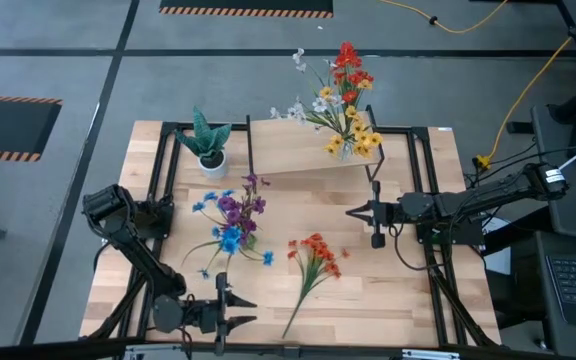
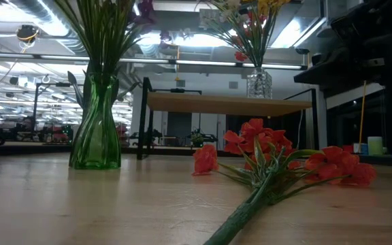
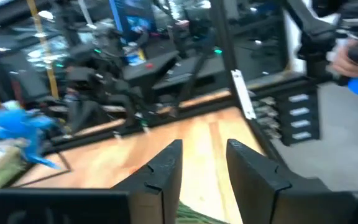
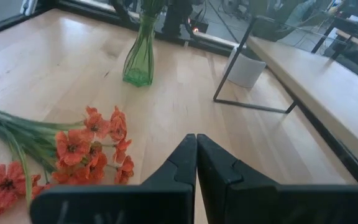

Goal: Pick and place flowers into a vace then onto a shelf
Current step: Put the orange flowers into the green transparent vase

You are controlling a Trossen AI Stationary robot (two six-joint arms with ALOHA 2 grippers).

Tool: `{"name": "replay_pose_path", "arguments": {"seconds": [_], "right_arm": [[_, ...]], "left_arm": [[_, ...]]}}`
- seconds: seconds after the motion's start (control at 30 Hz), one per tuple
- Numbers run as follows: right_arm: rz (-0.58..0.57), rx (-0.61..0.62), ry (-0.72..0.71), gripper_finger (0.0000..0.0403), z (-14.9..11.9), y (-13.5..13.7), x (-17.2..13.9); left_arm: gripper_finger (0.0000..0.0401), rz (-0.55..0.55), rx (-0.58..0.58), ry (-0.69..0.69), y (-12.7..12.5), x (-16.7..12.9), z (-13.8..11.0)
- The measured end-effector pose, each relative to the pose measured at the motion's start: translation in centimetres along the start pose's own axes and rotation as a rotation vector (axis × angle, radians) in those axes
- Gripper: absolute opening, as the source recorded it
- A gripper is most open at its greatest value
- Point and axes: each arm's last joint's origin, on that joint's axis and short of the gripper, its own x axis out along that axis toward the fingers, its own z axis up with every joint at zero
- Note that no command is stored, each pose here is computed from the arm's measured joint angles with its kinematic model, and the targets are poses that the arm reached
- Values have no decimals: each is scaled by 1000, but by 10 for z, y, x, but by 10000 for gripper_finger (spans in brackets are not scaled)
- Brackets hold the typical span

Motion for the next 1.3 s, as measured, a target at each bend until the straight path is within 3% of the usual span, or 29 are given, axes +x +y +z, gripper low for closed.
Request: {"name": "replay_pose_path", "arguments": {"seconds": [0.23, 0.43, 0.57, 0.7, 1.1, 1.3], "right_arm": [[-4, -17, -16, 16, 2, 0, 0], [-4, -17, -16, 16, 2, 0, 0], [-4, 6, -16, 16, 2, 0, 0], [-3, 12, -16, 16, 2, 0, 0], [-2, 79, -13, 16, 2, 0, 0], [27, 181, 132, 4, 7, 1, 1]], "left_arm": [[63, -34, -44, 63, -3, 0, -11], [7, -70, -217, 115, -10, -12, -17], [3, -60, -384, 172, -12, -16, -25], [3, -16, -473, 251, -8, -14, -38], [3, 135, -412, 482, 16, -8, -73], [3, 172, -382, 532, 20, -15, -80]]}}
